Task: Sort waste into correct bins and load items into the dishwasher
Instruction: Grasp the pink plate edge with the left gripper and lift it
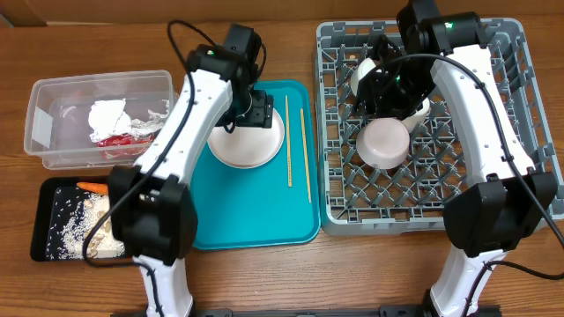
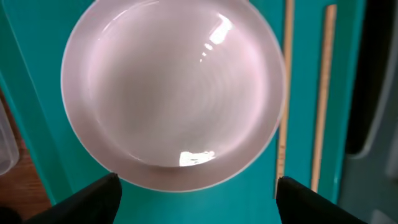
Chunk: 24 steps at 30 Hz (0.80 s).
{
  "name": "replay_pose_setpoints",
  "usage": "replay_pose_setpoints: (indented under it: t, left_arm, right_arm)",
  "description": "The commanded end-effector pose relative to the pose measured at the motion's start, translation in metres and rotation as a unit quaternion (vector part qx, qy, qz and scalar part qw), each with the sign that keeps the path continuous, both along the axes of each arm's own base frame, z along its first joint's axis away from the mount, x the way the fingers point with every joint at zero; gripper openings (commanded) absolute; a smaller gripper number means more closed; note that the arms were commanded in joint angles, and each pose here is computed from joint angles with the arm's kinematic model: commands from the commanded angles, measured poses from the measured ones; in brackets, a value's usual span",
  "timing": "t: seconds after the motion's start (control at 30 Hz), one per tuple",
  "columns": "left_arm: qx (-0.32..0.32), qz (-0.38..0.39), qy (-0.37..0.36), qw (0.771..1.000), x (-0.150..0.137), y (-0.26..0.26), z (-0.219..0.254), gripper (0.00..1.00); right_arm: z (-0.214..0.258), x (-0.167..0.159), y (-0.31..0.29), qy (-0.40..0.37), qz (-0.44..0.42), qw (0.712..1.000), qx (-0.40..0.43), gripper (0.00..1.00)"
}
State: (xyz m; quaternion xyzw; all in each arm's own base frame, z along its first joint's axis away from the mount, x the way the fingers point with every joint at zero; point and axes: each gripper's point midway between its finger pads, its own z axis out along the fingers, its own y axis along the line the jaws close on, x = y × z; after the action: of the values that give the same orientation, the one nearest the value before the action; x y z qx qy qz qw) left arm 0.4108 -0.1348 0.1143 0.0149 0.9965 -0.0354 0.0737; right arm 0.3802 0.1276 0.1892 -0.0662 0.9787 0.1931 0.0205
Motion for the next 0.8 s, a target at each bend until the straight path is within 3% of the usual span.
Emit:
replay_pose_setpoints:
  t: [0.0,0.27,0.77]
  left_arm:
    - [0.003,0.048,0.01,0.999,0.011,0.024,-0.011,0.81]
    - [0.006,0.085,0.02,0.996,0.019,0.058,-0.021,0.84]
    - [0.035,0.075,0.034,0.996,0.031,0.07,-0.061,0.82]
  right_arm:
    - [0.017,0.003,-0.004,-0.03,-0.002,1.0,-0.003,0.56]
    - [0.015,0.003,-0.004,-0.029,-0.002,1.0,-0.003,0.57]
    - [-0.004,0.0,-0.008,-0.01,-0.002,1.0,-0.015,0.58]
